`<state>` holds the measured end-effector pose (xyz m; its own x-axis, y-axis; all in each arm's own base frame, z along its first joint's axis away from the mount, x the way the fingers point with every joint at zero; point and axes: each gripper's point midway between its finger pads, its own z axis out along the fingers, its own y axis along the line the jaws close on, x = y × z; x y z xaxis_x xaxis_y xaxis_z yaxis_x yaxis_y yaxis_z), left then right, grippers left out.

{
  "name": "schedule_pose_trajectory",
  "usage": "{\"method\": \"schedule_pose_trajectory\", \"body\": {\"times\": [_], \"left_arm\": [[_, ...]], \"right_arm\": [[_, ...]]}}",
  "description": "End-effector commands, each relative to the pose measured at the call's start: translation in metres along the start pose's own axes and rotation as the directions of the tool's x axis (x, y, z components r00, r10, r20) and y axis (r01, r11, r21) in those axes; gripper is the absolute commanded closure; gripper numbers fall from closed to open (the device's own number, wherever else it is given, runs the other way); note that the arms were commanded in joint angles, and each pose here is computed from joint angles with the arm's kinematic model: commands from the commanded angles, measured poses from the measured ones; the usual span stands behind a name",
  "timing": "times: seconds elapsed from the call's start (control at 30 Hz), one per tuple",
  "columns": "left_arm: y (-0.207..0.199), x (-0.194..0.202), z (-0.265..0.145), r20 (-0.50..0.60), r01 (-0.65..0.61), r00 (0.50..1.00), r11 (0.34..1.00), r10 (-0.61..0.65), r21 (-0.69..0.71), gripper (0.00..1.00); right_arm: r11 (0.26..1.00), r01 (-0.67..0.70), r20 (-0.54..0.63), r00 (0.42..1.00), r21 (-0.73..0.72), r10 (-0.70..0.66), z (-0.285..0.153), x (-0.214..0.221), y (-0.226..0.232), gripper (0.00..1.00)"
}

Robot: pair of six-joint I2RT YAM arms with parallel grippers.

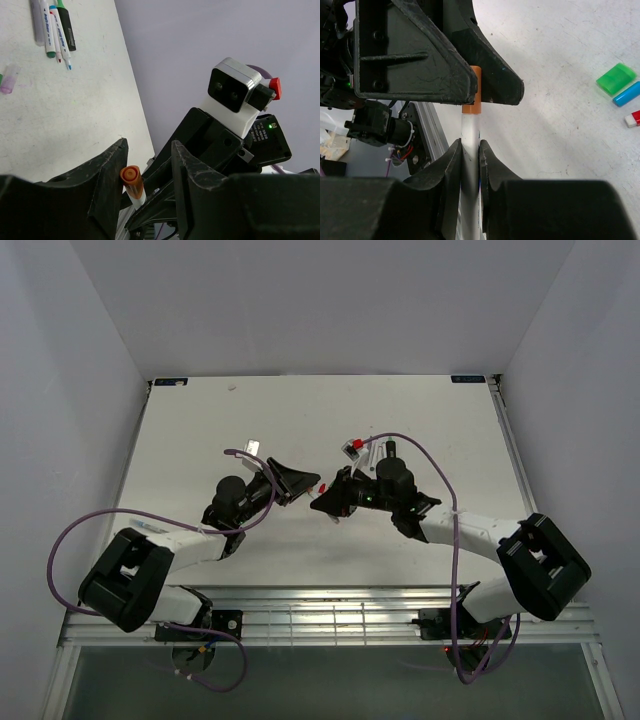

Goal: Open the pen caps

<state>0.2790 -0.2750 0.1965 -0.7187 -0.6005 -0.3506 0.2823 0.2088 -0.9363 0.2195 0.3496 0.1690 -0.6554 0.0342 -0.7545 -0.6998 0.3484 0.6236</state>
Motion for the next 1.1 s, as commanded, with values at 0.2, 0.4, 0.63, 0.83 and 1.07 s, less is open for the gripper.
{"method": "schedule_pose_trajectory", "body": {"times": [0.2, 0.4, 0.63, 0.83, 1.07], "left_arm": [[-0.02, 0.004, -0.001, -0.02, -0.013, 1.0, 0.996, 0.015, 0.085, 0.55], [-0.02, 0.004, -0.001, -0.018, -0.002, 1.0, 0.996, 0.004, 0.087, 0.82], [-0.021, 0.004, 0.0, -0.023, -0.002, 1.0, 0.996, 0.004, 0.091, 0.85], [-0.013, -0.002, 0.013, -0.025, 0.059, 0.998, 0.998, -0.059, 0.002, 1.0], [-0.008, -0.053, 0.048, 0.038, -0.048, 0.997, 0.958, 0.062, -0.284, 1.0]], "right_arm": [[1.0, 0.001, 0.034, 0.999, 0.002, -0.001, 0.007, -0.014, 0.001, 0.92], [1.0, -0.009, 0.045, 0.999, 0.008, 0.008, 0.009, -0.018, 0.001, 0.92], [0.999, -0.028, 0.047, 0.999, 0.034, 0.026, 0.014, -0.024, -0.003, 0.92], [0.97, 0.126, -0.019, 0.992, 0.21, -0.125, 0.023, -0.022, -0.017, 0.92], [0.627, 0.467, -0.269, 0.881, 0.623, -0.389, -0.002, -0.015, -0.069, 0.92]]}}
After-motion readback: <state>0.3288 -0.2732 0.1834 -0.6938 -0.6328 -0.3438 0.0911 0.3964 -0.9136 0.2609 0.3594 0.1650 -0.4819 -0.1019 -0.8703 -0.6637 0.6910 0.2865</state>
